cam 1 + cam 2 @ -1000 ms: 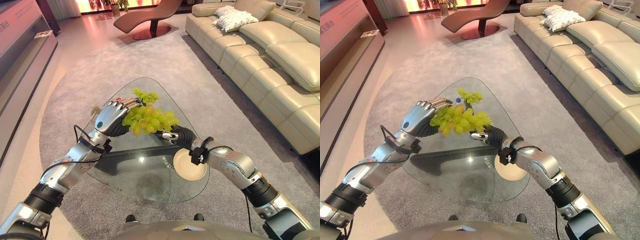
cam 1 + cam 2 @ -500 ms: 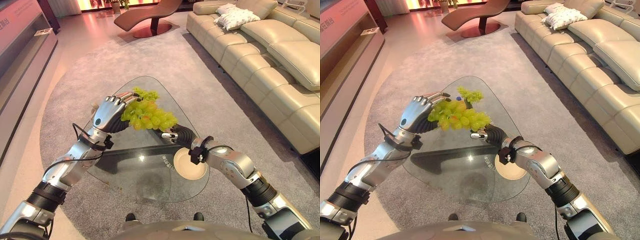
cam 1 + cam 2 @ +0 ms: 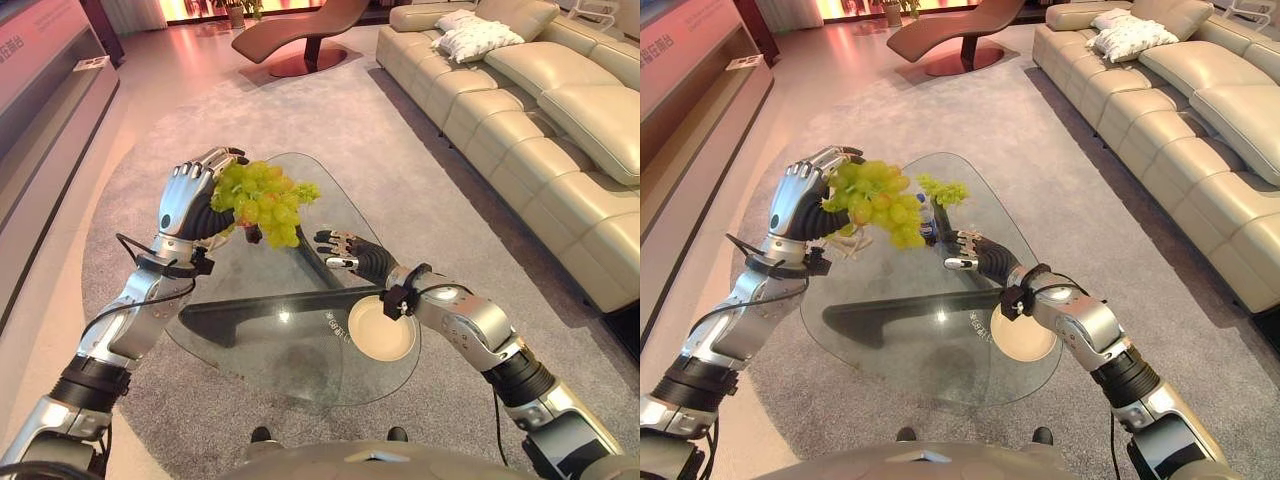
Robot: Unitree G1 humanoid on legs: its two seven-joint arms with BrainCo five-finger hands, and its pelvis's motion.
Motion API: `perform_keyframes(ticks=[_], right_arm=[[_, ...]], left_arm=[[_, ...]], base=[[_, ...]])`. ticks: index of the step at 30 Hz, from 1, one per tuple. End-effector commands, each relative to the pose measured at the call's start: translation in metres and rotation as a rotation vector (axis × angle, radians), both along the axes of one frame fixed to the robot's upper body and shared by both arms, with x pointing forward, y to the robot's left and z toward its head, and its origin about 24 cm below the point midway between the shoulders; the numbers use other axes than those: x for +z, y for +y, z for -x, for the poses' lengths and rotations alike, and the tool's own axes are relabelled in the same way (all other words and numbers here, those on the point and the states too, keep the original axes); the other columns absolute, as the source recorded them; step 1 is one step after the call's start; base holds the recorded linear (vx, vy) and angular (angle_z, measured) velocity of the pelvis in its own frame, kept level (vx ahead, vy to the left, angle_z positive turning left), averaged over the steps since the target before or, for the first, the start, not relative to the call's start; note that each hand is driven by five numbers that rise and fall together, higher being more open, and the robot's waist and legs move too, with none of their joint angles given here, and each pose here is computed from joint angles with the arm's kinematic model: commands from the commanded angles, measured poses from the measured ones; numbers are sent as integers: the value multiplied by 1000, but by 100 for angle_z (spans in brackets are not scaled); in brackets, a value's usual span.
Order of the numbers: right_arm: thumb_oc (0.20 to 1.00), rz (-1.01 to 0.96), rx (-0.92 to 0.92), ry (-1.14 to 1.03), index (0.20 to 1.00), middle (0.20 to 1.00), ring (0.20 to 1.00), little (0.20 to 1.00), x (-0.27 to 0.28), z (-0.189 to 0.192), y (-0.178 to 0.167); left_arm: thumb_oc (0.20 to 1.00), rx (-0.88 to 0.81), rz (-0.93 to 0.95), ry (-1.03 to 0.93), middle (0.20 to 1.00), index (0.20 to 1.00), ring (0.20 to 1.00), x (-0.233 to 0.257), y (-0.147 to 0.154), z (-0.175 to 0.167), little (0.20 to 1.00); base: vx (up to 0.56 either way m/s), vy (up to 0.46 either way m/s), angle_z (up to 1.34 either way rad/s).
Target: Pick up fruits into the plate
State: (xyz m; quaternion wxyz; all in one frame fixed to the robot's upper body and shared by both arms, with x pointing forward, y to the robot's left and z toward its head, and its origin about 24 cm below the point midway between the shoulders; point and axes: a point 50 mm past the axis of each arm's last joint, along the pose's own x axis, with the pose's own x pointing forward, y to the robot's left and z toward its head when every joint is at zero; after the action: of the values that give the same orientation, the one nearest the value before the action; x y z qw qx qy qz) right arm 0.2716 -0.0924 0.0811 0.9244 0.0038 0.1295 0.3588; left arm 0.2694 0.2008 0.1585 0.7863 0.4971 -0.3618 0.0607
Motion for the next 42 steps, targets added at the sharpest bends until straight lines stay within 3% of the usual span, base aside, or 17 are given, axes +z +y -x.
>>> perform_keyframes(ticks=[1,22,42], right_arm=[[1000,-112,69,-218,1000,1000,1000,1000,51,-7,23],[1000,-166,73,-265,1000,1000,1000,1000,58,-1,32],[1000,-260,135,-165,1000,1000,1000,1000,58,9,53]], left_arm=[[200,-33,15,-175,200,200,200,50,-4,-8,200],[200,-211,-125,26,200,200,200,17,-44,-4,200],[200,-335,19,-5,200,200,200,24,-67,3,200]], base=[[0,0,0],[-3,0,0],[0,0,0]])
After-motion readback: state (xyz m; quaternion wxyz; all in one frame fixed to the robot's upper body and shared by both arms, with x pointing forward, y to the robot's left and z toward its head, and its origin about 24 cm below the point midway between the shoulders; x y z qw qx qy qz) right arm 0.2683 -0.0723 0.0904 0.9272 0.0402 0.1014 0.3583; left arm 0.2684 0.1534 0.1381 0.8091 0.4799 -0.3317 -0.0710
